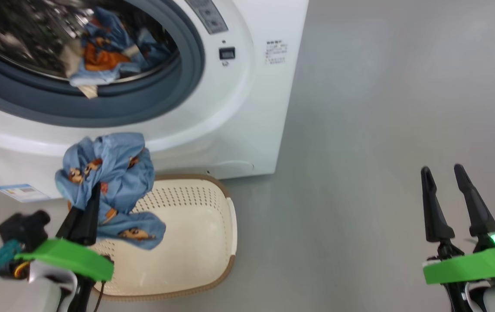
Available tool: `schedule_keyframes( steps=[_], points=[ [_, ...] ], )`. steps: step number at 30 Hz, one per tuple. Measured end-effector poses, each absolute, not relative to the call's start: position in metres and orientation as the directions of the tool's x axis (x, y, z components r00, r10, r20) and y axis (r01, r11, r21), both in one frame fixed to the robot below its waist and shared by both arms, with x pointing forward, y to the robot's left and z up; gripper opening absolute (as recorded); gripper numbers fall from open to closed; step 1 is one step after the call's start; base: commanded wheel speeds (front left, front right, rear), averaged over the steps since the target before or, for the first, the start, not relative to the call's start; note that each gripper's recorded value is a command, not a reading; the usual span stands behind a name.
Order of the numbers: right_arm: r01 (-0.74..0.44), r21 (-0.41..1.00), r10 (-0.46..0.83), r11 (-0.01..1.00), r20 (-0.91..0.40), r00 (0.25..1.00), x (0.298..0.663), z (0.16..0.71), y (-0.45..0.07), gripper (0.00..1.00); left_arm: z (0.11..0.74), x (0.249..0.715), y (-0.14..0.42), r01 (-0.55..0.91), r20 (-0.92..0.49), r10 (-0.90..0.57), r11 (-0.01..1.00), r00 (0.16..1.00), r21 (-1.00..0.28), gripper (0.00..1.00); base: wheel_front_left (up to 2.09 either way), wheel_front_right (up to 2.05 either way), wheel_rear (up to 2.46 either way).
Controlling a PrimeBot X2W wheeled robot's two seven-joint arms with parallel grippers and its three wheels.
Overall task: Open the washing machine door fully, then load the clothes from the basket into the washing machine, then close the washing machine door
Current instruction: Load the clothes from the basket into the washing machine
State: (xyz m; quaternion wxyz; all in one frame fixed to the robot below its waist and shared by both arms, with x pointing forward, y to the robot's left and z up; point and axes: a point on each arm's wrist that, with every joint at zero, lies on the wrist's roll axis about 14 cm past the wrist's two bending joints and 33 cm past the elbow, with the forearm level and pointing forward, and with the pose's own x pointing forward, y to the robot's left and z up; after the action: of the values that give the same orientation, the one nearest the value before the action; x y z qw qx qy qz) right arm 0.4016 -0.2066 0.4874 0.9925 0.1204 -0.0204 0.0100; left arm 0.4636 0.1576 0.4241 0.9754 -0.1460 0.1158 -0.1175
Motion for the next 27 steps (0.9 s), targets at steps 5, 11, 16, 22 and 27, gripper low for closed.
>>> schedule_keyframes(
  steps=[5, 11, 16, 22, 27],
  points=[
    [-0.027, 0.236, 0.014, 0.971, 0.056, 0.998, 0.389, 0.494, -0.208, 1.0, 0.448, 0.443, 0.17, 0.179, -0.117, -0.219, 0.942, 0.969, -0.283, 0.0, 0.0, 0.0, 0.0],
    [-0.016, 0.233, 0.002, 0.972, 0.058, 0.998, 0.371, 0.497, -0.214, 1.0, 0.469, 0.413, 0.184, 0.149, -0.048, -0.165, 0.959, 0.985, -0.242, 0.0, 0.0, 0.0, 0.0],
    [-0.025, 0.232, 0.01, 0.972, 0.068, 0.998, 0.365, 0.501, -0.212, 1.0, 0.484, 0.395, 0.195, 0.113, 0.0, -0.116, 0.971, 0.993, -0.213, 0.0, 0.0, 0.0, 0.0],
    [-0.029, 0.231, 0.011, 0.972, 0.077, 0.997, 0.359, 0.504, -0.211, 1.0, 0.485, 0.381, 0.199, 0.086, 0.007, -0.086, 0.975, 0.996, -0.204, 0.0, 0.0, 0.0, 0.0],
    [-0.028, 0.231, 0.01, 0.973, 0.078, 0.997, 0.36, 0.505, -0.212, 1.0, 0.483, 0.38, 0.199, 0.079, 0.004, -0.08, 0.975, 0.997, -0.21, 0.0, 0.0, 0.0, 0.0]
  ],
)
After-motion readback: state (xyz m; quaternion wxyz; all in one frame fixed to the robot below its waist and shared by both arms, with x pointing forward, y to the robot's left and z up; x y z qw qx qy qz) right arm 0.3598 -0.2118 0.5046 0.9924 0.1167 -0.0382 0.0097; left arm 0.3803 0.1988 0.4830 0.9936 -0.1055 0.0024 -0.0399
